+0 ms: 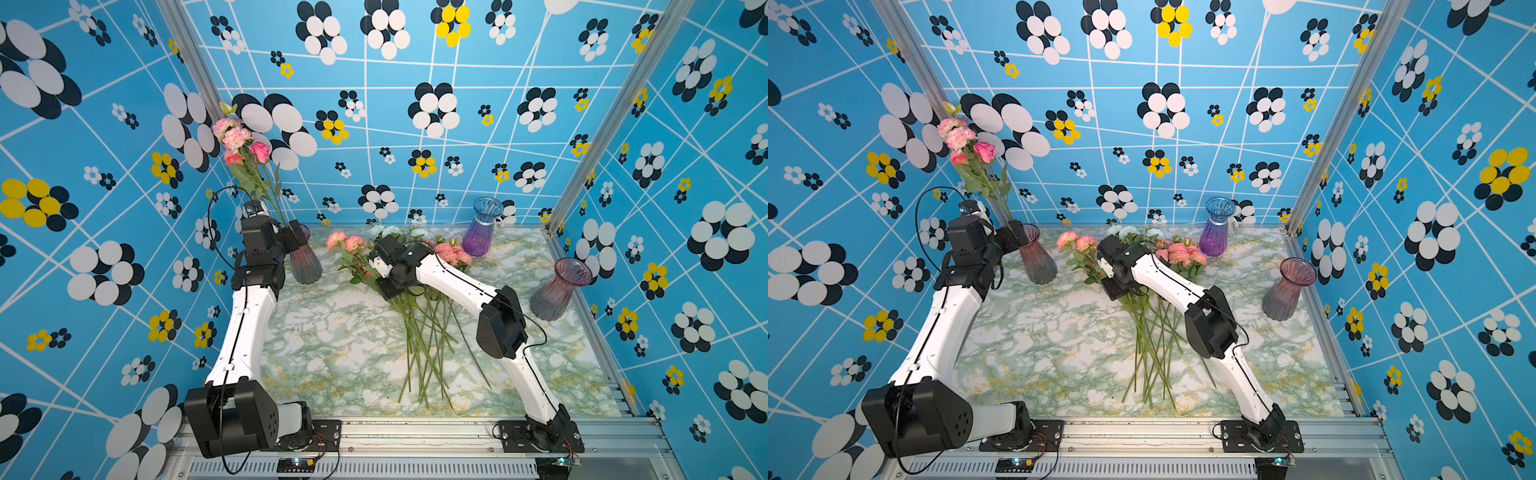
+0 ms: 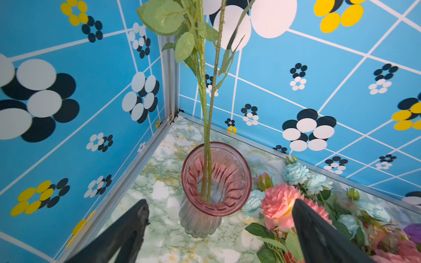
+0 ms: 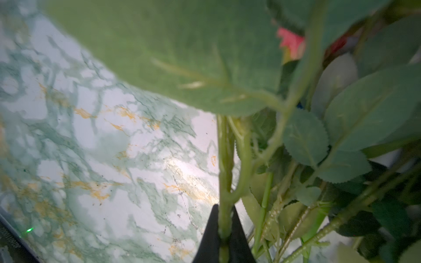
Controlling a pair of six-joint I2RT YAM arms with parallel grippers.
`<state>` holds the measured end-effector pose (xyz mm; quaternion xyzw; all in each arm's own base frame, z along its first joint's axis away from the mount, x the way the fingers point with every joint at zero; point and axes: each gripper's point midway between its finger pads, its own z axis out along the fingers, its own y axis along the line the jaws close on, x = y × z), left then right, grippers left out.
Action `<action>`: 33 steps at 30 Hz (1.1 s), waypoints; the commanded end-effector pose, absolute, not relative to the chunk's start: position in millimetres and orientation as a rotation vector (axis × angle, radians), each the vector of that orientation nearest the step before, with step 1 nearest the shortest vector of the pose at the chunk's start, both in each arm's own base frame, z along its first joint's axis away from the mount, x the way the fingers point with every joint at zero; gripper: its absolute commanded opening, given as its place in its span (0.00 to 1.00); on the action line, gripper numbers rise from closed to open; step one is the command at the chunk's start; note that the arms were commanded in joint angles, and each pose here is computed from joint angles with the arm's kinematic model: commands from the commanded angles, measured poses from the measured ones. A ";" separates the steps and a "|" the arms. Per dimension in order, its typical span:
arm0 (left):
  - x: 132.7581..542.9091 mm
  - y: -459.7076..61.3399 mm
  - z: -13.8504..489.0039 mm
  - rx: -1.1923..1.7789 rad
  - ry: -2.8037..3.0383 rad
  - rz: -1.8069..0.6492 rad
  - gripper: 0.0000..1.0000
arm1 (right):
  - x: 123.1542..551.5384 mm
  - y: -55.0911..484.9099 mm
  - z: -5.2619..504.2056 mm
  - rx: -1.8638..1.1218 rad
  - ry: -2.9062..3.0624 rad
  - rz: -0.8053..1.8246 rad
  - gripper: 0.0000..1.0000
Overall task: Place the pink flowers into the vase
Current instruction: Pick up the flower at the center of the board, then place the flower in the vase.
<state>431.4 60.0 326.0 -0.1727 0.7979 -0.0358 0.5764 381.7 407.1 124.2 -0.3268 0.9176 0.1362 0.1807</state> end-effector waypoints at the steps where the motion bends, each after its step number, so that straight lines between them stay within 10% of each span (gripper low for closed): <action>1: 428.9 29.4 343.1 -0.362 1.865 -0.239 0.99 | 387.7 398.4 186.4 -0.912 2.488 0.396 0.01; 21: 449.9 -146.1 297.1 -0.199 1.939 -1.046 1.00 | 404.7 363.5 294.2 -0.782 2.305 0.509 0.00; 33: 465.3 -187.1 304.6 -0.188 1.869 -1.274 0.80 | 391.8 367.2 294.4 -0.774 2.323 0.601 0.00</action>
